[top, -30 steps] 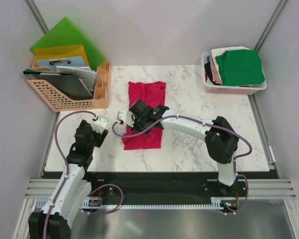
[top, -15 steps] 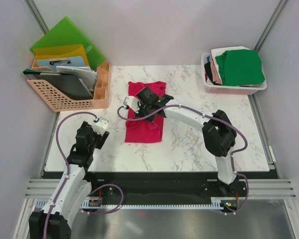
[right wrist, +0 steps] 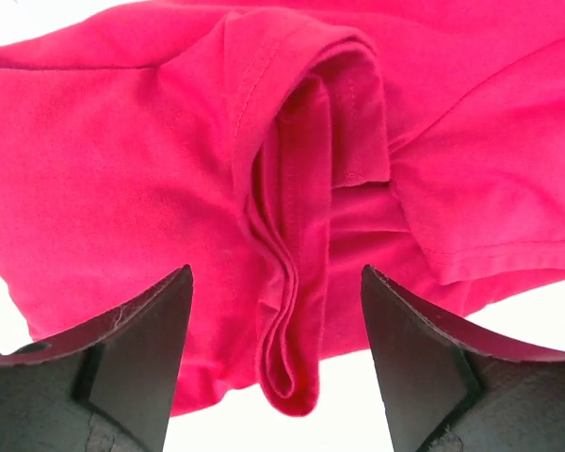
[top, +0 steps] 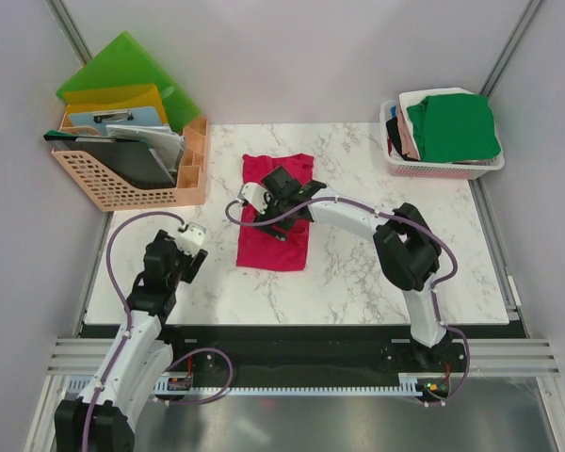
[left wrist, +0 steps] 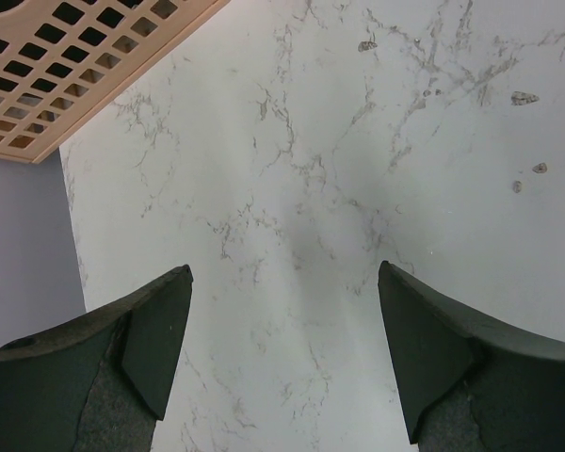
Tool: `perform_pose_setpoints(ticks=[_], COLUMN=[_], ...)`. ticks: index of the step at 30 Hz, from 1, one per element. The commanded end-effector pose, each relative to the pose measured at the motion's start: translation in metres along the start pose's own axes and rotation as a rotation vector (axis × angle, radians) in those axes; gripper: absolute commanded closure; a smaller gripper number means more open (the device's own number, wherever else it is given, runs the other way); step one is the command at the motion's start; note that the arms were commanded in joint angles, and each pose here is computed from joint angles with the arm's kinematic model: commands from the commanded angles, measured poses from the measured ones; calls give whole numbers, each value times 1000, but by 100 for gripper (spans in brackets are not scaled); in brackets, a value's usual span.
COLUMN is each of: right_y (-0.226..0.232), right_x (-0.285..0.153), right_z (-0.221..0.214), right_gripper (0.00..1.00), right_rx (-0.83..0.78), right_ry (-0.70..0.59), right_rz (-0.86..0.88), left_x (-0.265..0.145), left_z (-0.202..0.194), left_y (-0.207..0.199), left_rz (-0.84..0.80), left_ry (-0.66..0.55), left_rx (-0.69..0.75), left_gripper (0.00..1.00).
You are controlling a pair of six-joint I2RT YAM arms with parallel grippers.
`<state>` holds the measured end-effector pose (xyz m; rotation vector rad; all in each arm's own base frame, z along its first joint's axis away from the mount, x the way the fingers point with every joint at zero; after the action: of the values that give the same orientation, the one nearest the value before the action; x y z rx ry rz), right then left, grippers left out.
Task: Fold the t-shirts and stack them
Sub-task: Fold the folded rectangular tshirt in 1/3 of the way
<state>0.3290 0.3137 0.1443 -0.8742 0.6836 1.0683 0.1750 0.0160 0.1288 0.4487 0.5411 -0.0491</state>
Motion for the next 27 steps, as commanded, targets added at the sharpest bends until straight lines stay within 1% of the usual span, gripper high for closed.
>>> perform_pose_setpoints(ticks=[1, 5, 7, 9, 12, 14, 17, 19, 24, 27], right_y=[-7, -10, -11, -12, -10, -8, -3, 2, 13, 14], right_x=[-22, -39, -53, -60, -70, -78, -82, -76, -46, -34], right_z=[12, 17, 22, 24, 26, 25, 24, 22, 10, 8], right_gripper=[21, 21, 21, 21, 26, 100, 100, 100, 100, 100], right_rx=[5, 10, 29, 52, 85, 114, 148, 163, 184, 186], right_ry=[-84, -119, -153, -160, -183, -193, -205, -199, -135, -120], right_rz=[-52, -96, -124, -134, -138, -147, -126, -93, 0, 26], left_x=[2, 3, 4, 4, 5, 5, 5, 5, 5, 5], left_z=[1, -1, -1, -2, -1, -1, -2, -2, -1, -1], left_y=[-1, -4, -4, -5, -4, -5, -5, -5, -4, -4], left_rz=[-25, -39, -39, -46, -45, -46, -47, -47, -41, -39], left_ry=[-14, -3, -3, -3, -2, 1, -1, -1, -4, -4], left_rx=[2, -6, -6, -6, -4, -5, -6, -6, -5, -5], left_gripper=[13, 13, 13, 13, 13, 13, 13, 13, 13, 14])
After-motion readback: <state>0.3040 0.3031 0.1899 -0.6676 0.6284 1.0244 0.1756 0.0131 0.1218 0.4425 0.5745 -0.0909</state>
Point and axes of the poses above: each gripper's point midway between its finger pads, its own x axis out along the fingers, its own y axis along the line the jaws close on, z = x × y, the point moved 9 cm from there along -x, back along the fingers, and after that the axes turned 8 degrees about -x, right-handed, at the moved point
